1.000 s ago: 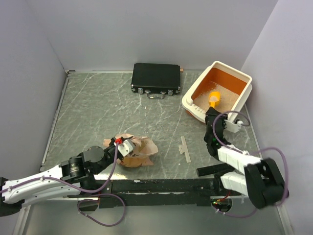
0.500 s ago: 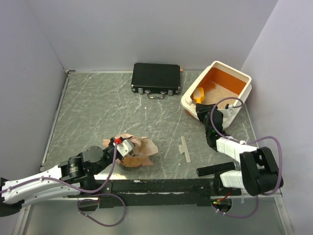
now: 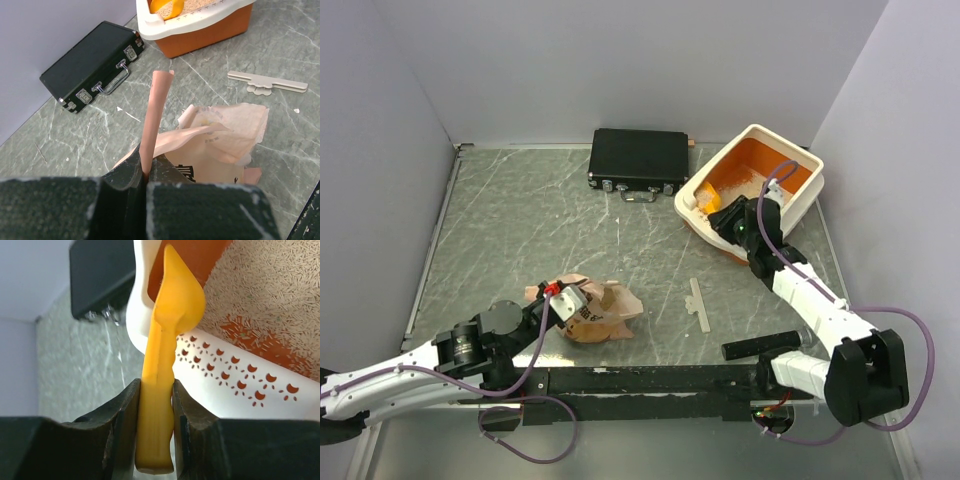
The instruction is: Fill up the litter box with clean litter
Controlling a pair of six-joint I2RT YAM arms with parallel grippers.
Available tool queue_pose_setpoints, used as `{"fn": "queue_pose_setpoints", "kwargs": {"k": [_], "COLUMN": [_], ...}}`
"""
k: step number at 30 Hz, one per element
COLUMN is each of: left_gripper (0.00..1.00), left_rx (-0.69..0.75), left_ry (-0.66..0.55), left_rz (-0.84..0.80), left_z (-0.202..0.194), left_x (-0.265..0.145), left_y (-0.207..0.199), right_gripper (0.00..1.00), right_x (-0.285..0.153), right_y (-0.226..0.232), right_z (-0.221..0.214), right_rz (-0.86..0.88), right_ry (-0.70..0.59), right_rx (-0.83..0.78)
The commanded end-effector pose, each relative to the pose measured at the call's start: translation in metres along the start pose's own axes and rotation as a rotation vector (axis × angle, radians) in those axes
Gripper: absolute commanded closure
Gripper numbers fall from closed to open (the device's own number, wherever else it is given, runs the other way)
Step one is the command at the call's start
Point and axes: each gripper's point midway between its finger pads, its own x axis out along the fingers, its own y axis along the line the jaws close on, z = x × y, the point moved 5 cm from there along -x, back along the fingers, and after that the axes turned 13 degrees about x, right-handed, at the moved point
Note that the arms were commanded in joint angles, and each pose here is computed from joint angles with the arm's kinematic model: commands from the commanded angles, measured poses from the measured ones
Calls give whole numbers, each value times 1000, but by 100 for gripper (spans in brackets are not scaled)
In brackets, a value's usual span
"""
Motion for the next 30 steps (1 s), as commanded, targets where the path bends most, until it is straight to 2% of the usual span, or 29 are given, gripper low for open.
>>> {"fn": "queue_pose_setpoints", "kwargs": {"k": [1,8,13,18,27,30], "left_gripper": [99,99,99,99,99,99], "left_rx": [-75,-72,-73,-70,-69,-69], "left_ry": [-115,-107,-103,-100,-98,-99], "left_rz": [35,24,25,20,19,18], "left_z": [28,27,26,26,26,26], "left_x": [-4,-3,-3,-2,-1,-1], "left_y": [13,11,11,9,9,9], "right_gripper": [100,100,100,100,100,100], "right_x": [-18,-22,-28,-33,-25,-21], "right_y": [-17,-39,-32,-26,-45,-44], "right_z": [-18,-16,-27,-33,2,9], "right_rz": [-75,-171,-68,-28,-208,-220], "right_ry": [122,154,282,382,191,180], "right_rx": [-139,-335,-440,-479,-400,-404]}}
